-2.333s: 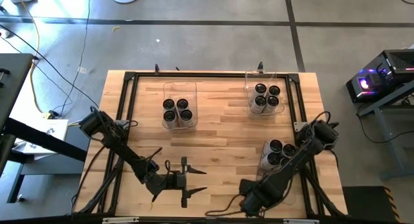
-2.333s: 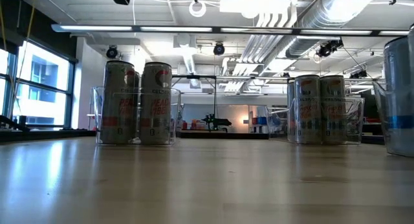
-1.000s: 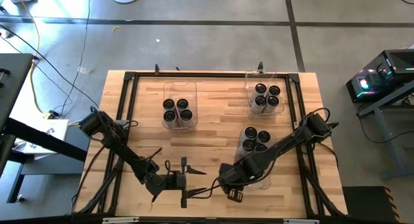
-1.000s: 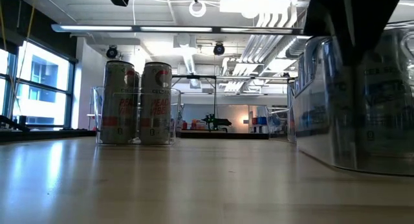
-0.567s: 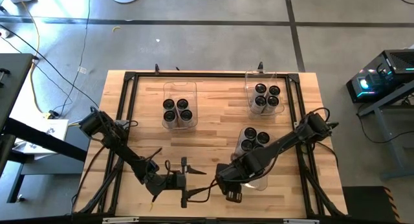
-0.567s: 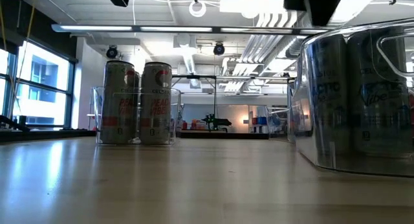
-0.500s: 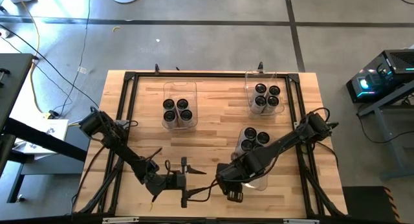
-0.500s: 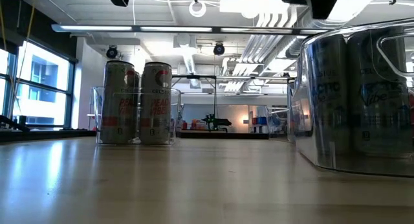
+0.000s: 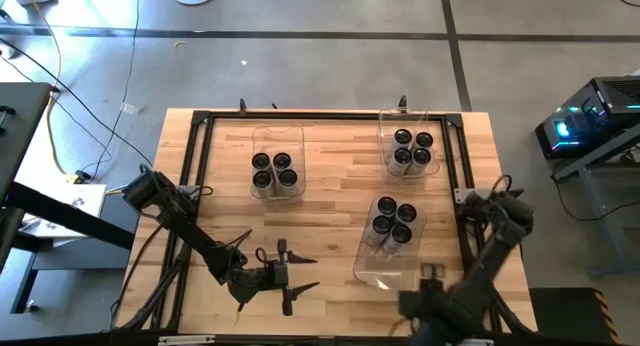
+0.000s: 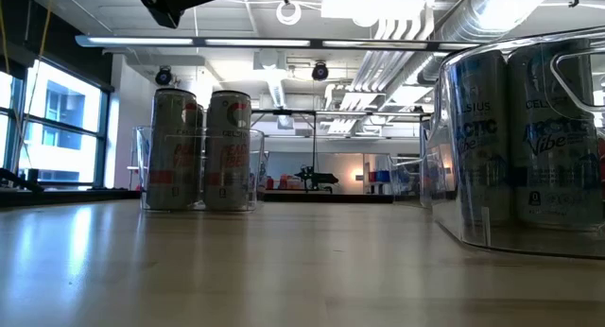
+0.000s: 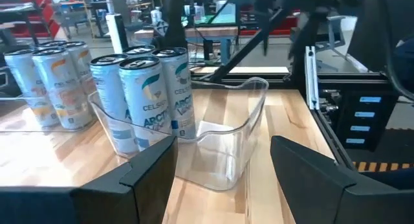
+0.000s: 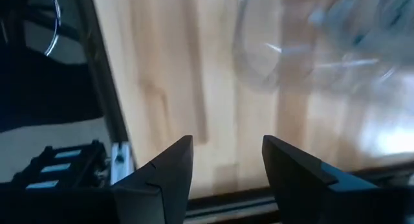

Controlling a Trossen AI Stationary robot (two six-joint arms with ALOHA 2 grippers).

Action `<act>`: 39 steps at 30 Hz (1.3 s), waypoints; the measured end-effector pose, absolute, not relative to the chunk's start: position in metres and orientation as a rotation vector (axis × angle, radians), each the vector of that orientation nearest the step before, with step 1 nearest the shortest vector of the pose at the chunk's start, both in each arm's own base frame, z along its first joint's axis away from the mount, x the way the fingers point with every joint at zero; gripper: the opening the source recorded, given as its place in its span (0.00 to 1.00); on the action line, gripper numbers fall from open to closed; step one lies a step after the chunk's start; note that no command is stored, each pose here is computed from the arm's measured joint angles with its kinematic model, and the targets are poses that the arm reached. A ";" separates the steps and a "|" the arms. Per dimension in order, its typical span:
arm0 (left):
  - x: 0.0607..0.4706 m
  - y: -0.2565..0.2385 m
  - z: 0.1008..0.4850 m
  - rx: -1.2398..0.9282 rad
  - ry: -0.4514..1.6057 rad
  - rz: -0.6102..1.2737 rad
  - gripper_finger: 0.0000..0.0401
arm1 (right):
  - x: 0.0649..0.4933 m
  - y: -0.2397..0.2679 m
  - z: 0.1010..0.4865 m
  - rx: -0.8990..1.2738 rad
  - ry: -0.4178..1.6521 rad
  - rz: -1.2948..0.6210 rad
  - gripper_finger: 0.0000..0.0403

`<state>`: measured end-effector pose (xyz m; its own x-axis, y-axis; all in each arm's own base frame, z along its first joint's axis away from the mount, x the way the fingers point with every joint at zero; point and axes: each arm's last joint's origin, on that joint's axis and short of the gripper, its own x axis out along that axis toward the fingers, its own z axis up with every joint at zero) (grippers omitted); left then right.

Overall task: Sort soda cans
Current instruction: Move the bottom transparent bin between the two transparent bins

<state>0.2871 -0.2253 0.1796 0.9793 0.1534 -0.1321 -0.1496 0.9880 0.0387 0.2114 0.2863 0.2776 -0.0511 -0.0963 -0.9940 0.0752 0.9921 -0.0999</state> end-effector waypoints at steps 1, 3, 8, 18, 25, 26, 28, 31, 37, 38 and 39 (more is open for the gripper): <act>0.287 -0.225 0.180 0.028 0.135 0.157 0.60 | 0.204 0.291 0.273 -0.008 1.620 -0.144 0.44; 0.288 -0.224 0.180 0.027 0.134 0.160 0.60 | 0.190 0.296 0.263 0.022 1.618 -0.165 0.43; 0.290 -0.221 0.180 0.024 0.131 0.171 0.60 | 0.178 0.294 0.233 0.100 1.560 -0.254 0.34; 0.297 -0.252 0.222 0.267 0.142 0.266 0.60 | 0.202 0.275 0.187 0.153 1.484 -0.257 0.16; 0.296 -0.271 0.250 0.329 0.155 0.263 0.60 | 0.235 0.262 0.188 0.133 1.346 -0.197 0.10; 0.294 -0.273 0.251 0.335 0.158 0.257 0.60 | 0.240 0.260 0.188 0.129 1.327 -0.188 0.09; 0.291 -0.276 0.250 0.343 0.161 0.245 0.60 | 0.251 0.253 0.188 0.116 1.291 -0.179 0.09; 0.287 -0.280 0.250 0.345 0.163 0.232 0.60 | 0.269 0.242 0.189 0.104 1.236 -0.173 0.09; 0.281 -0.283 0.244 0.331 0.190 0.234 0.60 | 0.308 0.216 0.194 0.110 1.084 -0.159 0.09; 0.281 -0.283 0.243 0.326 0.198 0.235 0.60 | 0.314 0.212 0.195 0.117 1.060 -0.150 0.09; 0.280 -0.282 0.241 0.319 0.207 0.236 0.60 | 0.320 0.208 0.196 0.123 1.038 -0.144 0.09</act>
